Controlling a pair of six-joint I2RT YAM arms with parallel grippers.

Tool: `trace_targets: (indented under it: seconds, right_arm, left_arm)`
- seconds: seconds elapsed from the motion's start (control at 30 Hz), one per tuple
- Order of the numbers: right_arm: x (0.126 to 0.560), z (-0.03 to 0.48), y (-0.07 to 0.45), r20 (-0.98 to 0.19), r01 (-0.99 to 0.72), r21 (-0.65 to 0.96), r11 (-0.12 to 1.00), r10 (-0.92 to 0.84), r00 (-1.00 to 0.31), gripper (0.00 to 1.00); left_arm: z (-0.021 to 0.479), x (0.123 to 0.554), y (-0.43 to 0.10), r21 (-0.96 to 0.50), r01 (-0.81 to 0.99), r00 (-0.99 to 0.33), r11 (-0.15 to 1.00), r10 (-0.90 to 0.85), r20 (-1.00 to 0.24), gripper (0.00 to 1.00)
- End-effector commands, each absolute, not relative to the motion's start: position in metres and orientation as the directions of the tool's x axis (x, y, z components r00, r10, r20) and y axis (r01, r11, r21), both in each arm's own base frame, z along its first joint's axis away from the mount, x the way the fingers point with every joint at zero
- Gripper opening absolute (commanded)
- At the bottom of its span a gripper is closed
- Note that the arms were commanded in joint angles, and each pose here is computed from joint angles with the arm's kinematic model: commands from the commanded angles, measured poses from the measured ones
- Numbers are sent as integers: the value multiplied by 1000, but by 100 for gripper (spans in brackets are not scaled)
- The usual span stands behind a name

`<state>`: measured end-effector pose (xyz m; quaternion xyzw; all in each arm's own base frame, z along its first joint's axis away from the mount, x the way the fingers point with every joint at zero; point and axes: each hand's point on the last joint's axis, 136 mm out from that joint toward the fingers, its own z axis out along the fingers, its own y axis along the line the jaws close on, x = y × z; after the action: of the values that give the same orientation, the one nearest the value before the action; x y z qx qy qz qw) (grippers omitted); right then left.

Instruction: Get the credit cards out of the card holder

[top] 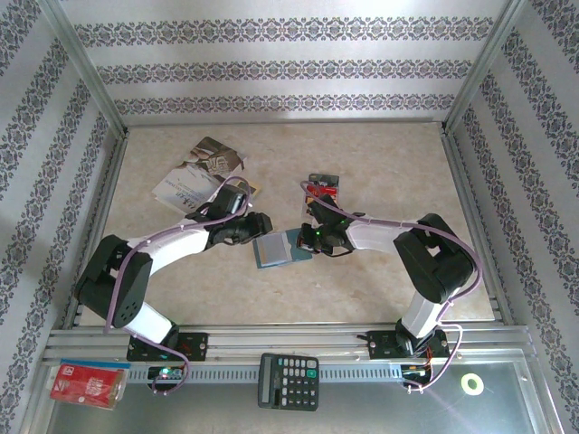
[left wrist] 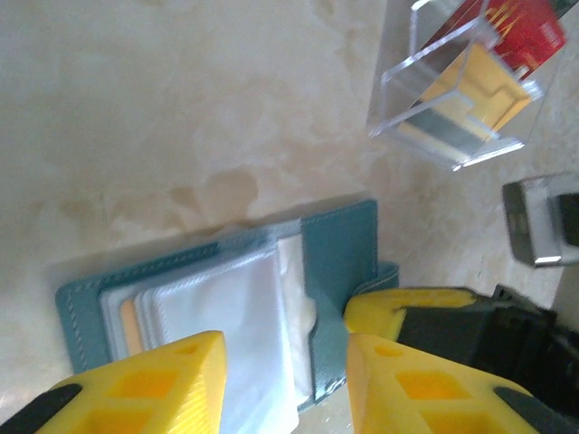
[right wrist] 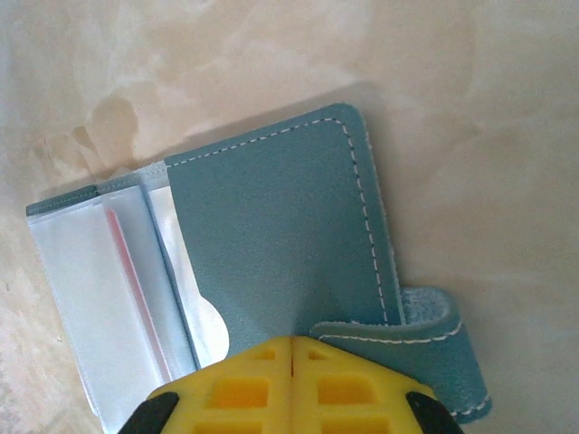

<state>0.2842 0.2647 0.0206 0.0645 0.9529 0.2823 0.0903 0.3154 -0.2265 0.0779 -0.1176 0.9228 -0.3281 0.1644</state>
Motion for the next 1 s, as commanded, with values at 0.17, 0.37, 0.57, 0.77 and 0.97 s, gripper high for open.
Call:
trace_targets:
  seconds: [0.17, 0.37, 0.57, 0.77, 0.97]
  right_arm:
    - [275, 0, 259, -91, 95, 498, 862, 160, -983, 7]
    - [275, -1, 258, -94, 95, 493, 865, 161, -982, 7]
    - [274, -3, 257, -93, 91, 486, 869, 155, -984, 7]
    - [274, -3, 256, -99, 84, 482, 872, 149, -984, 7]
    - [274, -4, 255, -102, 81, 478, 874, 147, -984, 7]
  left_arm:
    - [57, 293, -228, -624, -175, -939, 761, -320, -127, 38]
    - [45, 293, -225, -608, -199, -936, 769, -333, -116, 38]
    - [39, 294, -225, -603, -203, -935, 771, -336, -115, 38]
    - [38, 295, -232, -628, -199, -941, 752, -327, -93, 28]
    - [42, 296, -234, -632, -180, -945, 754, -311, -102, 24]
